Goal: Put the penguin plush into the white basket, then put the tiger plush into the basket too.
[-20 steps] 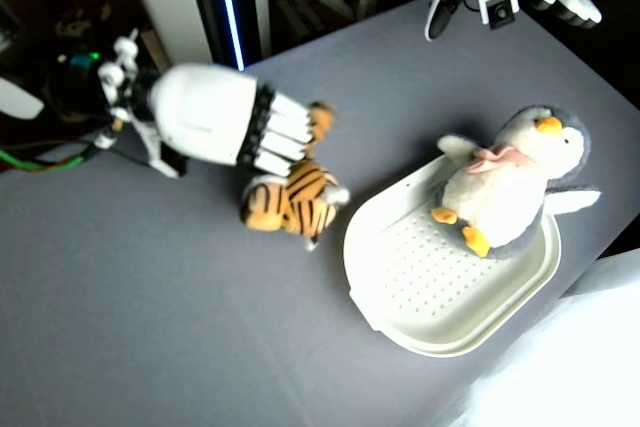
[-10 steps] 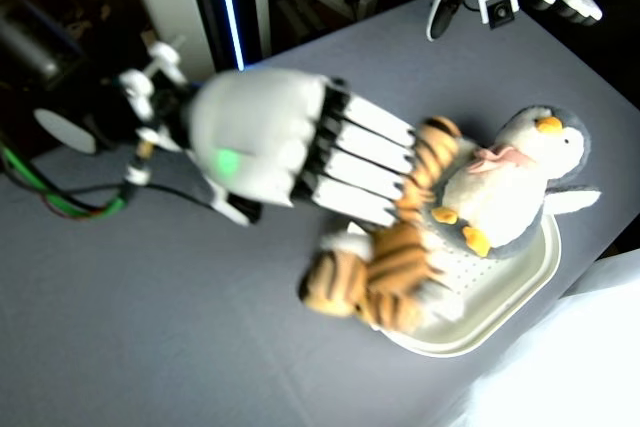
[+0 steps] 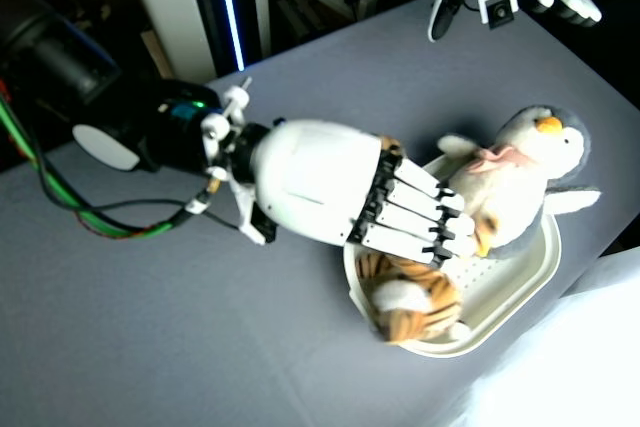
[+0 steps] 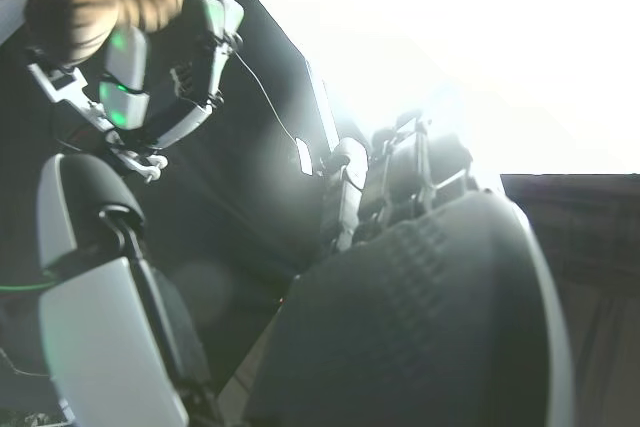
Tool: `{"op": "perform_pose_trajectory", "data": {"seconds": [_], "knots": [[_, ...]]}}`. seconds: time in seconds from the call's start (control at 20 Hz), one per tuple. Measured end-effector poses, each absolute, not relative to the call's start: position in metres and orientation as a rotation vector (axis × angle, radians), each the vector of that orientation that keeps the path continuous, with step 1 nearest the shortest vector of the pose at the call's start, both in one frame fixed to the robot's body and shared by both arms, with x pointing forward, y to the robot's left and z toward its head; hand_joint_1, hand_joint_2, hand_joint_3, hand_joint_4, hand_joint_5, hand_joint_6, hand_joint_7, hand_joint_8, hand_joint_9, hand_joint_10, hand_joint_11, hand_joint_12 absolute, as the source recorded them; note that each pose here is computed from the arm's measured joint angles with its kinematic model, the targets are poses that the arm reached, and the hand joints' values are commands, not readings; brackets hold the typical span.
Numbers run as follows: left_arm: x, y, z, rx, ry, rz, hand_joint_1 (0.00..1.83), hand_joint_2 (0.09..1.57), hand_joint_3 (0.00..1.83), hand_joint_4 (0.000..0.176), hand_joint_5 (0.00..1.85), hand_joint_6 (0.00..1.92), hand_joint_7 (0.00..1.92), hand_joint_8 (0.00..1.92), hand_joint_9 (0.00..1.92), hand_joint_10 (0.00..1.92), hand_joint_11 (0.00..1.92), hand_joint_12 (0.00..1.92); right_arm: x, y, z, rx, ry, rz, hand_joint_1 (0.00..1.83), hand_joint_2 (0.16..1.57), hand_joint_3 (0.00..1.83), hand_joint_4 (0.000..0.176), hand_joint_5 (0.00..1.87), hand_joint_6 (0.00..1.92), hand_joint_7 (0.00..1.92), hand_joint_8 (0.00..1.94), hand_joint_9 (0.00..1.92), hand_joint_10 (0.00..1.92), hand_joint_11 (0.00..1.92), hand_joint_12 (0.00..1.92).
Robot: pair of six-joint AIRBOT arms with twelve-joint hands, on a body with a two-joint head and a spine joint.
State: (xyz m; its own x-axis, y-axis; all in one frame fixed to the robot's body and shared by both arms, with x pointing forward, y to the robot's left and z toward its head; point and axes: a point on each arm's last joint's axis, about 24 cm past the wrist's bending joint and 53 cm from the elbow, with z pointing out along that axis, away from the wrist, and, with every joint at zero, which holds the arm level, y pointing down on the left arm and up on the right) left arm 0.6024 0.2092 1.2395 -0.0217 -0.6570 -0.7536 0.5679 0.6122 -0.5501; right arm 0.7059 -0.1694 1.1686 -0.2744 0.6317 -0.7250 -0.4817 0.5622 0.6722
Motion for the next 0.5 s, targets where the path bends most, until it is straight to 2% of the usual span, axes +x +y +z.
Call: {"op": "perform_pose_trajectory", "data": {"seconds": [0.05,0.1,0.15,0.25,0.3,0.35,0.4,0.45,0.5], "knots": [[0.602,0.210,1.239,-0.092,1.257,-0.978,0.89,0.78,0.01,0.097,0.09,0.00,0.00,0.00,0.00,0.00,0.01,0.39,0.703,-0.169,1.168,0.146,1.505,1.084,0.98,1.27,0.00,0.012,0.52,0.00,0.31,0.00,0.23,0.01,0.00,0.54],[0.602,0.211,1.240,-0.098,1.252,-0.979,0.92,0.77,0.01,0.102,0.08,0.00,0.00,0.00,0.00,0.00,0.00,0.29,0.695,-0.171,1.166,0.166,1.498,1.105,1.00,1.26,0.00,0.015,0.53,0.00,0.32,0.00,0.21,0.01,0.00,0.51],[0.601,0.212,1.242,-0.100,1.243,-0.986,0.93,0.77,0.01,0.100,0.08,0.00,0.00,0.00,0.00,0.00,0.00,0.18,0.681,-0.174,1.170,0.155,1.478,1.131,1.01,1.25,0.00,0.006,0.55,0.00,0.32,0.00,0.18,0.00,0.00,0.46],[0.599,0.214,1.242,-0.113,1.238,-1.000,0.92,0.76,0.00,0.112,0.03,0.00,0.00,0.00,0.00,0.00,0.00,0.01,0.666,-0.187,1.182,0.193,1.409,1.184,1.16,1.24,0.00,0.000,0.63,0.00,0.38,0.00,0.27,0.01,0.00,0.68],[0.599,0.214,1.242,-0.118,1.237,-1.009,0.88,0.79,0.02,0.110,0.00,0.00,0.00,0.00,0.00,0.00,0.00,0.00,0.661,-0.196,1.188,0.222,1.370,1.208,1.04,1.29,0.01,0.000,0.62,0.00,0.41,0.01,0.32,0.02,0.00,0.73],[0.596,0.215,1.243,-0.126,1.229,-1.028,0.90,0.83,0.04,0.122,0.00,0.00,0.00,0.00,0.00,0.00,0.00,0.00,0.652,-0.207,1.197,0.244,1.312,1.235,0.94,1.27,0.00,0.000,0.67,0.00,0.52,0.00,0.44,0.02,0.05,0.86],[0.594,0.217,1.245,-0.138,1.211,-1.052,0.84,0.87,0.05,0.132,0.00,0.00,0.00,0.00,0.00,0.00,0.03,0.02,0.644,-0.213,1.207,0.256,1.261,1.257,0.89,1.28,0.00,0.000,0.63,0.00,0.58,0.00,0.55,0.02,0.21,0.84],[0.591,0.219,1.248,-0.145,1.194,-1.070,0.77,0.92,0.00,0.149,0.00,0.00,0.00,0.00,0.00,0.00,0.01,0.43,0.637,-0.215,1.216,0.251,1.212,1.275,0.91,1.28,0.00,0.000,0.62,0.00,0.63,0.00,0.63,0.02,0.29,0.82],[0.584,0.220,1.253,-0.148,1.161,-1.091,0.68,0.97,0.00,0.114,0.00,0.00,0.00,0.00,0.00,0.00,0.00,0.83,0.626,-0.216,1.232,0.230,1.142,1.309,0.79,1.31,0.00,0.000,0.57,0.00,0.68,0.00,0.74,0.02,0.42,0.77]]}}
